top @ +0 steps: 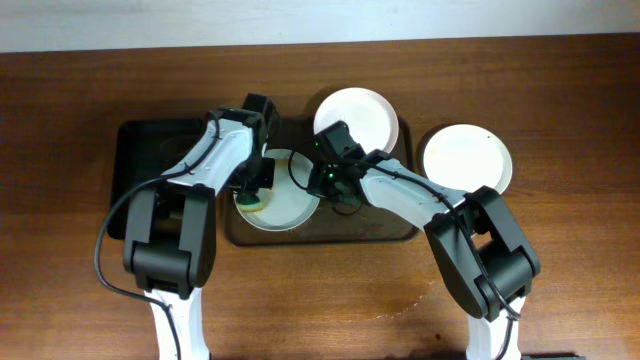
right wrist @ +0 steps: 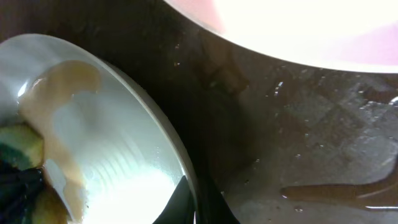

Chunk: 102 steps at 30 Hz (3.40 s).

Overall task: Clean dirty plates on tray and stack at the side
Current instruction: 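Scrub the pale blue plate with the sponge in the left gripper, then lift the pale blue plate with the right gripper and stack it on the cleaned plate, then drag the last white plate toward the tray center with the right gripper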

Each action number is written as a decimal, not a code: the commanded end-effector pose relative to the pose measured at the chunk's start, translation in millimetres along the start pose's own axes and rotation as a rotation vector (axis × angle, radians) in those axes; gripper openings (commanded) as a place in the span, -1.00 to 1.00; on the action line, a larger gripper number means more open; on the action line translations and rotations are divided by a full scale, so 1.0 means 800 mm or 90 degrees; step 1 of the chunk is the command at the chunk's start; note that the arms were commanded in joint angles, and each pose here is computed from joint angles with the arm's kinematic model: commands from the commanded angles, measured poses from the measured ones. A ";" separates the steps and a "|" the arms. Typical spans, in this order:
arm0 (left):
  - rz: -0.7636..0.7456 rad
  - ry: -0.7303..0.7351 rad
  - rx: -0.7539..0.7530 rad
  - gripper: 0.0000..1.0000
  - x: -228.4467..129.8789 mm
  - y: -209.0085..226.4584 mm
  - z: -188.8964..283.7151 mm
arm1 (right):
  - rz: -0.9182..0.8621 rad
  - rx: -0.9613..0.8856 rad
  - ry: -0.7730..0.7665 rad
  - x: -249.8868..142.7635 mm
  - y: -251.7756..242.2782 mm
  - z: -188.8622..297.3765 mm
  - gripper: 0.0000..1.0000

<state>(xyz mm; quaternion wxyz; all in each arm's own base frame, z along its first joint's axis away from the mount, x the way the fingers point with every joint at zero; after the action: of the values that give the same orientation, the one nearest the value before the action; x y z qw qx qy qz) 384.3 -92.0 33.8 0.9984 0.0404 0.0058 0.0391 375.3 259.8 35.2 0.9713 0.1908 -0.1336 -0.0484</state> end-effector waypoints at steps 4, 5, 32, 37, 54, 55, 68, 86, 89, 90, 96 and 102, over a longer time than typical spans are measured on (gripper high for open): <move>-0.065 0.048 -0.205 -0.98 -0.015 -0.069 -0.030 | -0.021 -0.026 -0.008 0.003 -0.014 -0.008 -0.92; -0.065 0.031 -0.162 -0.98 -0.009 -0.058 -0.033 | -0.021 -0.025 -0.010 0.003 -0.014 -0.008 -0.92; 0.120 -0.287 -0.050 -0.99 0.075 0.032 0.153 | -0.010 -0.025 -0.013 0.006 -0.017 -0.013 -0.64; 0.132 -0.272 -0.082 -0.98 0.077 0.039 0.149 | 0.020 0.083 0.044 -0.006 0.015 -0.011 -0.92; 0.121 -0.282 -0.149 -0.99 0.085 0.021 0.155 | 0.347 -0.645 -0.505 0.015 -0.003 0.330 -0.92; 0.121 -0.282 -0.149 -0.98 0.085 0.021 0.155 | 0.359 -0.691 -0.564 0.006 0.011 0.349 -0.92; 0.121 -0.282 -0.149 -0.98 0.085 0.021 0.155 | 0.286 -0.550 -0.433 0.030 -0.026 0.303 -0.91; 0.121 -0.282 -0.149 -0.99 0.085 0.021 0.155 | -0.137 -0.062 -0.070 0.119 -0.312 0.208 0.50; 0.121 -0.282 -0.149 -0.98 0.085 0.021 0.155 | -0.105 0.002 -0.104 0.146 -0.200 0.180 0.22; 0.121 -0.282 -0.149 -0.98 0.085 0.021 0.155 | -0.090 -0.006 -0.132 0.154 -0.166 0.161 0.18; 0.120 -0.260 -0.142 -0.98 0.076 0.022 0.140 | -0.086 -0.122 -0.098 0.119 -0.135 0.057 -0.18; 0.120 -0.259 -0.141 -0.98 0.075 0.022 0.139 | -0.039 -0.080 0.094 0.036 -0.105 0.033 -0.53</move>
<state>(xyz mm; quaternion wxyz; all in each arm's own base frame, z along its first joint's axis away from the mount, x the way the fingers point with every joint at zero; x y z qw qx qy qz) 445.5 -79.1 146.3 0.9694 -0.0587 -0.2052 0.1215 415.5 137.8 36.3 0.9812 0.1049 -0.1001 -0.1272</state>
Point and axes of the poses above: each gripper's point midway between its finger pads, its own z axis back along the fingers, its own y axis along the line the jaws close on, x = y × z, the point moved 3 cm from there along z, back along the fingers, and after that the axes turned 10 degrees about z, right-handed, at the moved point
